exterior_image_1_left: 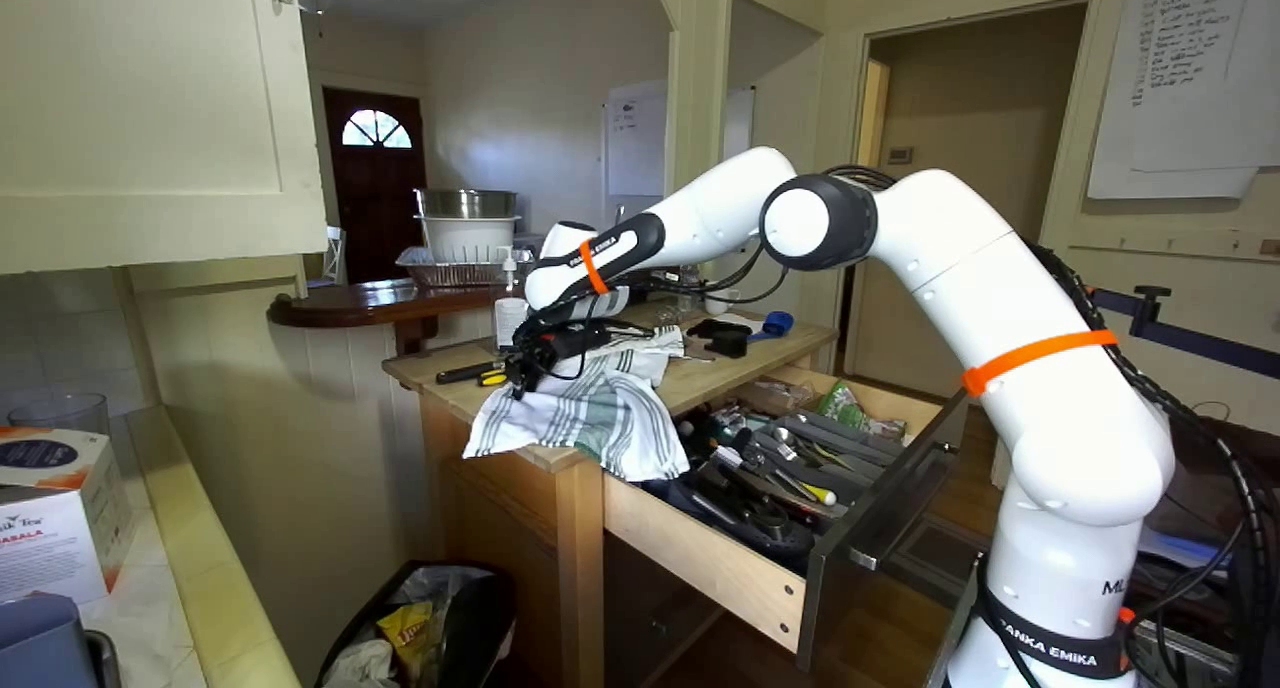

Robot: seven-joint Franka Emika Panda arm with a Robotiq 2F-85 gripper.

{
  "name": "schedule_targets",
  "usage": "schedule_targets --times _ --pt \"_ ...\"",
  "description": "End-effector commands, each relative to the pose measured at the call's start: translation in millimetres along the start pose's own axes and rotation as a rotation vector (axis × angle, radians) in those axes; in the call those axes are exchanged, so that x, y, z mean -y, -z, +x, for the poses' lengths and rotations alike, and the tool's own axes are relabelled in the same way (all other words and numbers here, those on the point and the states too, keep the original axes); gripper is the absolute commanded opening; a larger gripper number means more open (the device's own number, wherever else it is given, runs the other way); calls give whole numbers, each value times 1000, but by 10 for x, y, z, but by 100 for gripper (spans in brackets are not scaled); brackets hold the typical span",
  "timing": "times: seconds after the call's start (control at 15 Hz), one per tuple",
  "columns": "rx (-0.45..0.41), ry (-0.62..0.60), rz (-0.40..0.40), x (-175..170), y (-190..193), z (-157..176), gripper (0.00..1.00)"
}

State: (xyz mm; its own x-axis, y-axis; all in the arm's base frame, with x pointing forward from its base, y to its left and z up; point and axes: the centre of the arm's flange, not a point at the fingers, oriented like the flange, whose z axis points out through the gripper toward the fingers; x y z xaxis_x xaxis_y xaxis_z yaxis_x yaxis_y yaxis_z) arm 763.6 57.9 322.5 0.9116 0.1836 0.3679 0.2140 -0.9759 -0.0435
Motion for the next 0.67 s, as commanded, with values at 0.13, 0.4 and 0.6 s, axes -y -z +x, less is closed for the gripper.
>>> schedule_targets --times 0.13,0.4,0.6 --pt "-37 -70 -42 -402 323 -53 67" --pt "-88 -182 -61 -915 568 -220 68" --pt "-103 -261 -76 -1251 559 -281 61"
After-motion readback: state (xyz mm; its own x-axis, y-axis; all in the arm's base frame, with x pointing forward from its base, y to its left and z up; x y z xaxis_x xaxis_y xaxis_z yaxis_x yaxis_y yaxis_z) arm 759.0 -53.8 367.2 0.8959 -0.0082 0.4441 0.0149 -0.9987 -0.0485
